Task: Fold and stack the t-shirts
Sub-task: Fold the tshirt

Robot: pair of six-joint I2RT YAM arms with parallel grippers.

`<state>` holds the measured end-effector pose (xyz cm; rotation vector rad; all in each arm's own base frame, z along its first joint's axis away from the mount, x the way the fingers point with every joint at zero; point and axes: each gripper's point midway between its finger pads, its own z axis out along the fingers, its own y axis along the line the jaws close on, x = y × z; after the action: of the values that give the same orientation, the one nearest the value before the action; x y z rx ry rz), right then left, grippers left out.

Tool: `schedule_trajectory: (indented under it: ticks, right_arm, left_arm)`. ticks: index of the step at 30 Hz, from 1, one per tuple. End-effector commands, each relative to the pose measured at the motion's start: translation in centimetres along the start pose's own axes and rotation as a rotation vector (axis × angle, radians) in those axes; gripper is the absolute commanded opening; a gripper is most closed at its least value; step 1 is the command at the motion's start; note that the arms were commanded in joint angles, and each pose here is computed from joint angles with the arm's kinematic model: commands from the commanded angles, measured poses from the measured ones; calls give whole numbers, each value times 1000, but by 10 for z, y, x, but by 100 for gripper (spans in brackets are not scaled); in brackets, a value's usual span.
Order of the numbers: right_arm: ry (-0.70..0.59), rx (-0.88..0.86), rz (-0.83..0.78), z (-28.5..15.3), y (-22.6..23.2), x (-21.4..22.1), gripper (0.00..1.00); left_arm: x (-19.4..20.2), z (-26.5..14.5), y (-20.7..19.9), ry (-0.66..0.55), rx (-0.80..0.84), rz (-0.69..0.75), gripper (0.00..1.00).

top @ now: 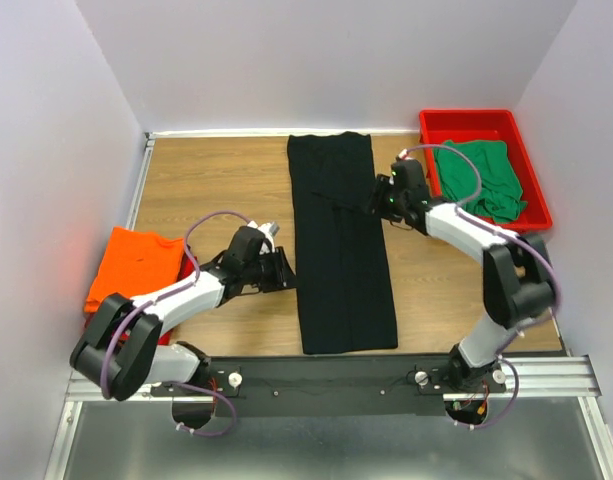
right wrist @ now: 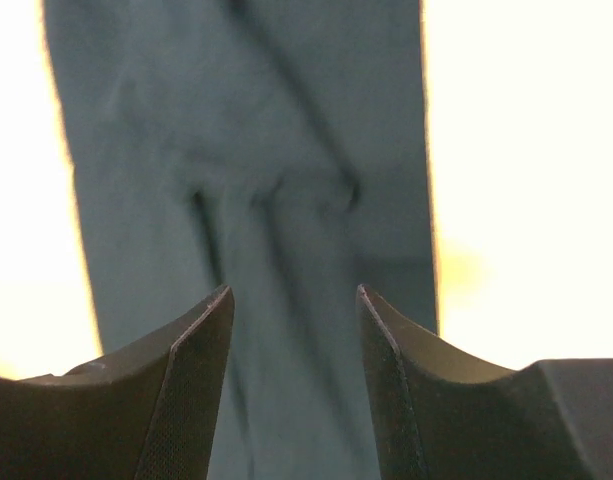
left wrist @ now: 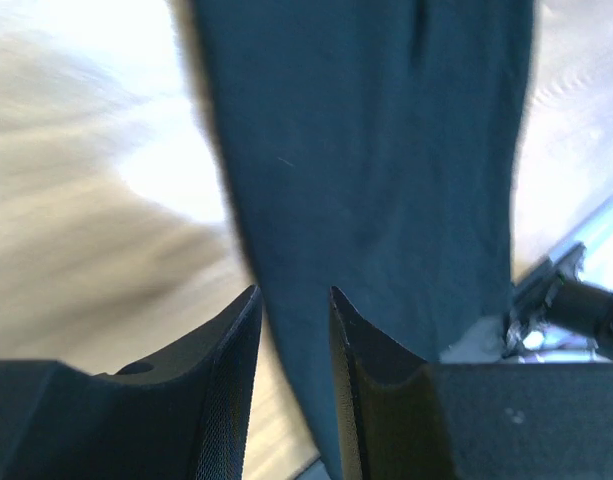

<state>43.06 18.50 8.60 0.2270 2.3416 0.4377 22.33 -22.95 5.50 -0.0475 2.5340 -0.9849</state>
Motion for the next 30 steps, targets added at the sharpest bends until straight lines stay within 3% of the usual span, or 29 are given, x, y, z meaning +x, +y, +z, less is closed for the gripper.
schedule_trajectory:
  ticks: [1,2,7,14,17,19,30]
  right_arm:
    - [109,-98,44,-44,0,47,59]
    - [96,-130,47,-62,4,47,59]
    - [299,-157,100,-110,-20,134,58]
    - [445,-211,137,-163,-16,192,57]
    - [482,-200,155,-174,-20,203,57]
    - [517,-200,160,-183,-21,214,57]
    - [652,-140,229,-201,-45,265,57]
  left_arm:
    - [11,-11,-10,0,-15,12,41]
    - [14,-15,-19,-5,9,34,41]
    - [25,-27,-51,2,103,95,41]
    - [77,-21,-77,129,160,194,41]
    - [91,-16,-73,171,141,202,38]
    - [105,-14,-61,222,110,181,31]
    - [159,-11,6,422,-122,79,20]
